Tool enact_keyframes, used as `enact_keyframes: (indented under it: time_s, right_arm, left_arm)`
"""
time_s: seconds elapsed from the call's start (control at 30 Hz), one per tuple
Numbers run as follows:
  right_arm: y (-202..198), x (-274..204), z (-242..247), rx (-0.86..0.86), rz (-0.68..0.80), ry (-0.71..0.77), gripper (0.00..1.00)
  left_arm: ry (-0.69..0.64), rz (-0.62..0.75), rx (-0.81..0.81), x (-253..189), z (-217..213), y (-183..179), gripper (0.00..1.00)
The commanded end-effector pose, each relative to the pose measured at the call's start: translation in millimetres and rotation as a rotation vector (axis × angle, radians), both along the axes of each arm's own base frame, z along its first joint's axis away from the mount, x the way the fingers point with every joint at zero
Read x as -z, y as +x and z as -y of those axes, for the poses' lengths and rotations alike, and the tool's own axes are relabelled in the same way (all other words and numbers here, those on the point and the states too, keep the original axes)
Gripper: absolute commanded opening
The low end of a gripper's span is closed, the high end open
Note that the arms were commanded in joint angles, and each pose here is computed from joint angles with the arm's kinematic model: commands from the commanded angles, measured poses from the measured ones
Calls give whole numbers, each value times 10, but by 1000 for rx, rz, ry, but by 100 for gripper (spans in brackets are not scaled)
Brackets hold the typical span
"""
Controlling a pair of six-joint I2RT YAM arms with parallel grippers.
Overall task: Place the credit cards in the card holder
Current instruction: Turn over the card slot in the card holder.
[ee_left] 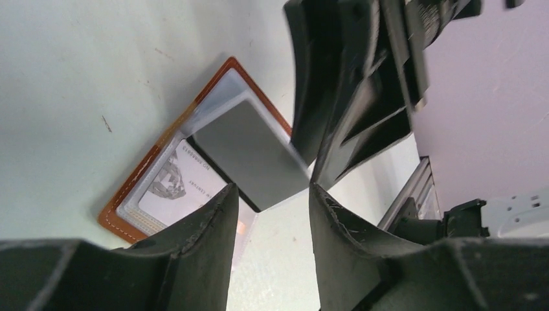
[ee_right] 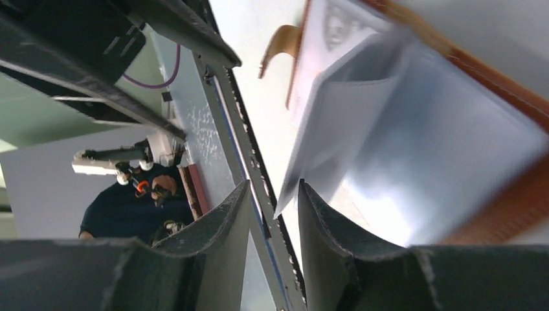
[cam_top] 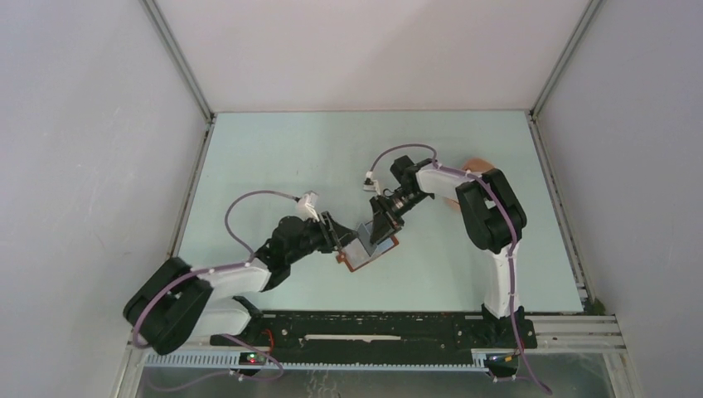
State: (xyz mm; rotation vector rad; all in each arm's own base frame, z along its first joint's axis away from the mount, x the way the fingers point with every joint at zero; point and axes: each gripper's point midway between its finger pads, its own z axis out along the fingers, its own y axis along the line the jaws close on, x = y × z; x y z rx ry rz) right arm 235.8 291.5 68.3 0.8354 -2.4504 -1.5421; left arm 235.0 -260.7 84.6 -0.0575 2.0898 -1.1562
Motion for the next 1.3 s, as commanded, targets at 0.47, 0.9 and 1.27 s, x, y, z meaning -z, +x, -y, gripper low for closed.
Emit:
enact_keyframes:
  time_s: [0.47, 0.9, 1.27]
  right_arm:
    - [-145, -176, -276, -104, 132, 14, 43]
    - [30, 128, -393, -106, 534, -239, 48]
    - [127, 332, -461, -101, 758, -446, 70]
  left_arm:
    - [48, 64, -112, -232, -393, -140, 50]
    - [40, 17, -98, -71, -292, -86, 40]
    - [69, 33, -140, -23, -419, -94, 38]
